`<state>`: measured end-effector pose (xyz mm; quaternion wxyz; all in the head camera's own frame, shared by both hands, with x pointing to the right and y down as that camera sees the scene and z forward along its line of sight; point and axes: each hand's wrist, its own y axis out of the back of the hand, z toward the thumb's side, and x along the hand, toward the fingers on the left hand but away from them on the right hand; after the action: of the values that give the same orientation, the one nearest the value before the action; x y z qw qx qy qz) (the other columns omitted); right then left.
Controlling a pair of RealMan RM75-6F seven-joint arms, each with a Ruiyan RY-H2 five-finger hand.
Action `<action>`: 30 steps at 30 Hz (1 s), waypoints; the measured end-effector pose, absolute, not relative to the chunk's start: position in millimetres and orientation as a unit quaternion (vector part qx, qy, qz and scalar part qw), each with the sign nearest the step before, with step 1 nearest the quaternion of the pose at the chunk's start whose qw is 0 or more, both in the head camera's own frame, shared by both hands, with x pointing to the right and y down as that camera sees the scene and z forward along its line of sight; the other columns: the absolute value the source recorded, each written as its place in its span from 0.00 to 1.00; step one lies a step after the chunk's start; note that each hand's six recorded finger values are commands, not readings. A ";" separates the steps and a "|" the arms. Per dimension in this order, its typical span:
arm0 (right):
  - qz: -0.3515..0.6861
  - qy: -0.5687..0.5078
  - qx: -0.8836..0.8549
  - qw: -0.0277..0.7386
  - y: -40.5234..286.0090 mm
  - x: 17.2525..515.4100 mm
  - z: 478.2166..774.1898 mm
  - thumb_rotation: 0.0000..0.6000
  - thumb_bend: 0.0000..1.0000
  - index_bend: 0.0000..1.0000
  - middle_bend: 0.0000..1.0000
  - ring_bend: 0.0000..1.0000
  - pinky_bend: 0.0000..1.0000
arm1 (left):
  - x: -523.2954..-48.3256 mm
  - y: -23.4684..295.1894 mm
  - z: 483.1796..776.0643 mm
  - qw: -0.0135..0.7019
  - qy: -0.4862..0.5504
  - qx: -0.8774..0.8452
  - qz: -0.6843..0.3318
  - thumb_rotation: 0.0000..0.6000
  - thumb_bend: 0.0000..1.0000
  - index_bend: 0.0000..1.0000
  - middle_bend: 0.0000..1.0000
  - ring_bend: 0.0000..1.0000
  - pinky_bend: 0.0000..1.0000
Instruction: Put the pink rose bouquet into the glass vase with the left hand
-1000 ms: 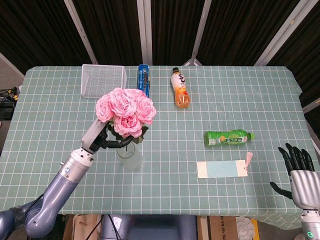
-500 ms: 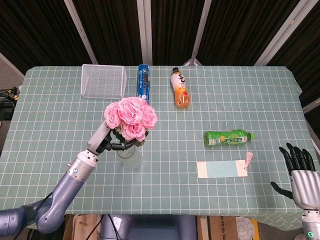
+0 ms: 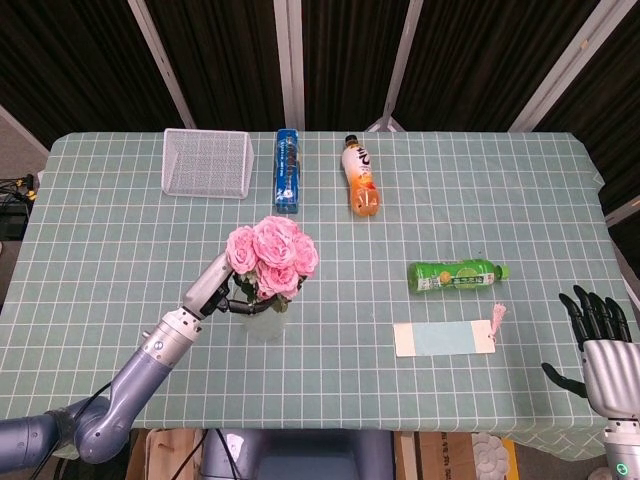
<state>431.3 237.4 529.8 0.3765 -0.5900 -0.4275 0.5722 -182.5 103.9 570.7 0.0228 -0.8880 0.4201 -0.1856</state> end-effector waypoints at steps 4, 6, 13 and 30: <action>0.571 -0.428 -0.591 0.376 237.5 430.8 529.4 1.00 0.15 0.12 0.04 0.00 0.00 | -185.4 108.3 574.3 0.021 0.400 -0.896 -0.193 1.00 0.27 0.23 0.13 0.00 0.10; 0.570 -0.429 -0.592 0.376 237.5 430.3 529.5 1.00 0.15 0.12 0.04 0.00 0.00 | -188.4 110.6 576.9 0.018 0.385 -0.900 -0.202 1.00 0.27 0.23 0.12 0.00 0.09; 0.568 -0.429 -0.593 0.377 237.8 428.9 529.5 1.00 0.15 0.12 0.04 0.00 0.00 | -207.0 112.5 579.1 0.028 0.355 -0.907 -0.225 1.00 0.25 0.22 0.12 0.00 0.08; 0.570 -0.426 -0.592 0.379 238.3 427.1 532.3 1.00 0.15 0.12 0.04 0.00 0.00 | -264.6 106.5 568.8 0.128 0.325 -0.883 -0.314 1.00 0.12 0.14 0.07 0.00 0.02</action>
<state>427.1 238.3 532.3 0.3789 -0.5919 -0.4257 0.5700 -264.6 106.5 568.8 0.1283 -0.8830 0.3247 -0.3137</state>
